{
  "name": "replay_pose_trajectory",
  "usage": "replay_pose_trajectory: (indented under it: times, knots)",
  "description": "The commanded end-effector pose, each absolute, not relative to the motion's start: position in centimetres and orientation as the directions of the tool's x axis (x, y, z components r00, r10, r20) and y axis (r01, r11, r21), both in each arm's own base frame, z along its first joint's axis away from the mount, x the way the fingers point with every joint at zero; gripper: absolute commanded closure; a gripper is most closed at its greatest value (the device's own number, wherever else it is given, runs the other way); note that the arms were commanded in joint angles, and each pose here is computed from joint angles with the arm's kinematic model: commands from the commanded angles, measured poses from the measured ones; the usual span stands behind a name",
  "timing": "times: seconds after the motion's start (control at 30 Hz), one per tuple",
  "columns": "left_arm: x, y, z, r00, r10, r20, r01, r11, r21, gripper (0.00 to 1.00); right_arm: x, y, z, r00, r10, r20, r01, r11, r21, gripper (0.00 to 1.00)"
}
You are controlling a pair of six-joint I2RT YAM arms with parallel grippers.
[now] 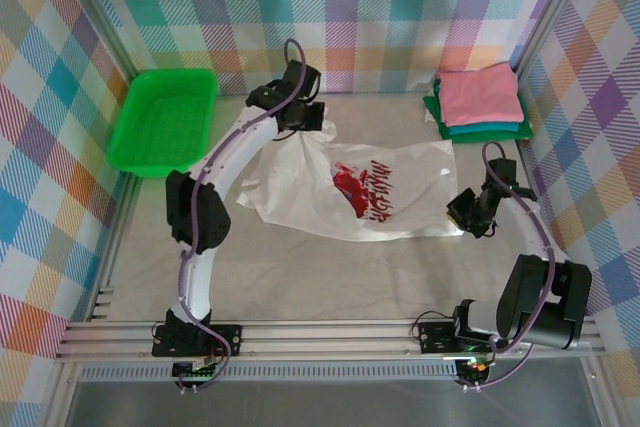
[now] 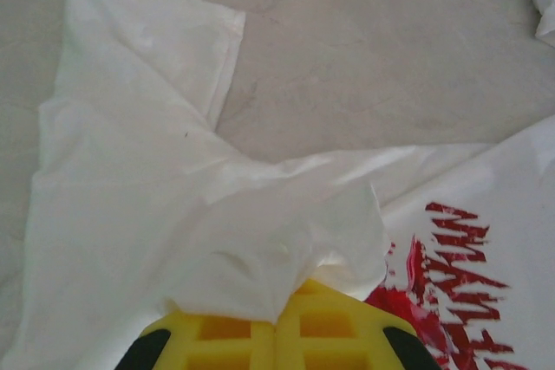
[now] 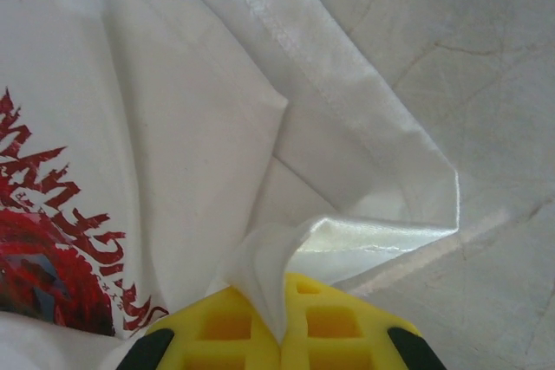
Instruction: Fold and stack the t-shirts
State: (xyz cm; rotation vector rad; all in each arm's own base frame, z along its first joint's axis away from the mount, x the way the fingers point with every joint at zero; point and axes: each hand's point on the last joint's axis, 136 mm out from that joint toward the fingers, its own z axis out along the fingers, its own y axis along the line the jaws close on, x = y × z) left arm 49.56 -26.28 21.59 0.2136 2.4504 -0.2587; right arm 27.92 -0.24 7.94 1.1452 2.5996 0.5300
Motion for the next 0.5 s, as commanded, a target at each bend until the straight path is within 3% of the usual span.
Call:
replay_pose_trajectory:
  times: [0.0,0.07,0.13,0.2,0.27,0.33,0.47]
  knots:
    - [49.9,-26.9,20.7,-0.782,0.152,-0.605,0.257,0.962,-0.091,0.77,30.2,-0.7,9.2,-0.661,0.739,-0.125,0.622,0.634,0.459,0.99]
    - [50.6,-26.3,20.0,-0.787,0.154,-0.597,0.232,0.971,-0.055,0.55,31.1,-1.0,9.2,-0.663,0.737,-0.131,0.624,0.640,0.448,0.96]
    - [50.7,-25.1,20.2,-0.792,0.142,-0.594,0.195,0.980,-0.025,0.46,32.0,-1.7,8.7,-0.659,0.739,-0.142,0.635,0.647,0.422,0.94]
    - [50.0,-23.6,21.3,-0.785,0.118,-0.608,0.151,0.989,-0.003,0.34,32.6,-2.6,7.3,-0.659,0.741,-0.132,0.656,0.651,0.382,0.85]
    - [48.5,-21.8,22.5,-0.771,0.092,-0.630,0.105,0.994,0.016,0.33,33.3,-3.0,6.0,-0.653,0.749,-0.117,0.667,0.641,0.380,0.78]
    - [46.7,-19.5,22.2,-0.762,0.050,-0.646,0.048,0.999,0.021,0.22,33.9,-2.7,5.5,-0.664,0.741,-0.100,0.658,0.643,0.393,0.77]
    - [42.9,-14.7,18.6,-0.806,-0.064,-0.589,-0.037,0.998,-0.057,0.29,34.5,-2.7,7.0,-0.670,0.730,-0.138,0.627,0.655,0.420,0.72]
